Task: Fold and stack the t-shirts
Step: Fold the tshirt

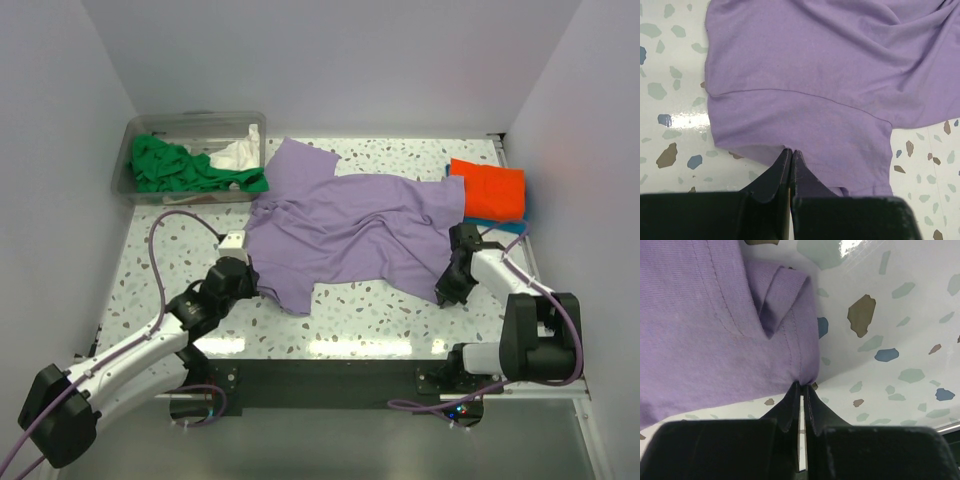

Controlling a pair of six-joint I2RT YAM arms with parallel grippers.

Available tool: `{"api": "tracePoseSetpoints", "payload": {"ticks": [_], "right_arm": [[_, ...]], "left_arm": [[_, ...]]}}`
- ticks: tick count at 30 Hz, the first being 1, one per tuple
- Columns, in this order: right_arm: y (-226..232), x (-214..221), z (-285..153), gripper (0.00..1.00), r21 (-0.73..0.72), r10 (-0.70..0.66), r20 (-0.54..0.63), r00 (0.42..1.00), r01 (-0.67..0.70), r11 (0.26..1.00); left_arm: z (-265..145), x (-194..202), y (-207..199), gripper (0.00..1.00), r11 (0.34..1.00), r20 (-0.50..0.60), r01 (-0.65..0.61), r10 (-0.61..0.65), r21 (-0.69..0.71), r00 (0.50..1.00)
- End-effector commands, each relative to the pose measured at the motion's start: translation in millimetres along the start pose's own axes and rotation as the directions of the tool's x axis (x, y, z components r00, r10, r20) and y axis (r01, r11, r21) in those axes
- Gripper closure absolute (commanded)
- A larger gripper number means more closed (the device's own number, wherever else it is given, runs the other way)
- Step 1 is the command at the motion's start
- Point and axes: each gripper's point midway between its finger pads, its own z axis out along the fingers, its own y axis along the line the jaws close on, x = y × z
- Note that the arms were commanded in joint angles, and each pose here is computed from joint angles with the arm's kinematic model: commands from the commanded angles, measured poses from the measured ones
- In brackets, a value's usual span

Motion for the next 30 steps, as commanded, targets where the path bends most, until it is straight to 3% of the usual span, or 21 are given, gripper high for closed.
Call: {"api": "tracePoseSetpoints", "payload": {"ticks": [1, 14, 25, 30], "right_arm": [[1, -6, 8, 1.0, 0.009, 0.01, 0.024, 1.0, -0.011, 1.0], [-3, -46, -93, 1.0, -0.109, 0.025, 0.307, 0.951, 0.009, 0.994], [-7, -46, -142, 1.0, -0.197, 0.024, 0.409, 0.912, 0.062, 0.978], [-4, -36, -153, 1.0, -0.246, 0.005, 0.396, 0.918, 0.101, 0.964]], "left_arm": [[1, -9, -1, 1.0, 1.0, 0.046, 0.013, -0.014, 0.009, 0.999], [-22, -42, 9, 1.0, 0.993, 0.143, 0.108, -0.1, -0.049, 0.985], [-67, -69, 6, 1.0, 0.975, 0.182, 0.222, -0.217, -0.007, 0.959], [-95, -81, 2, 1.0, 0.964, 0.192, 0.262, -0.266, 0.05, 0.945]]}}
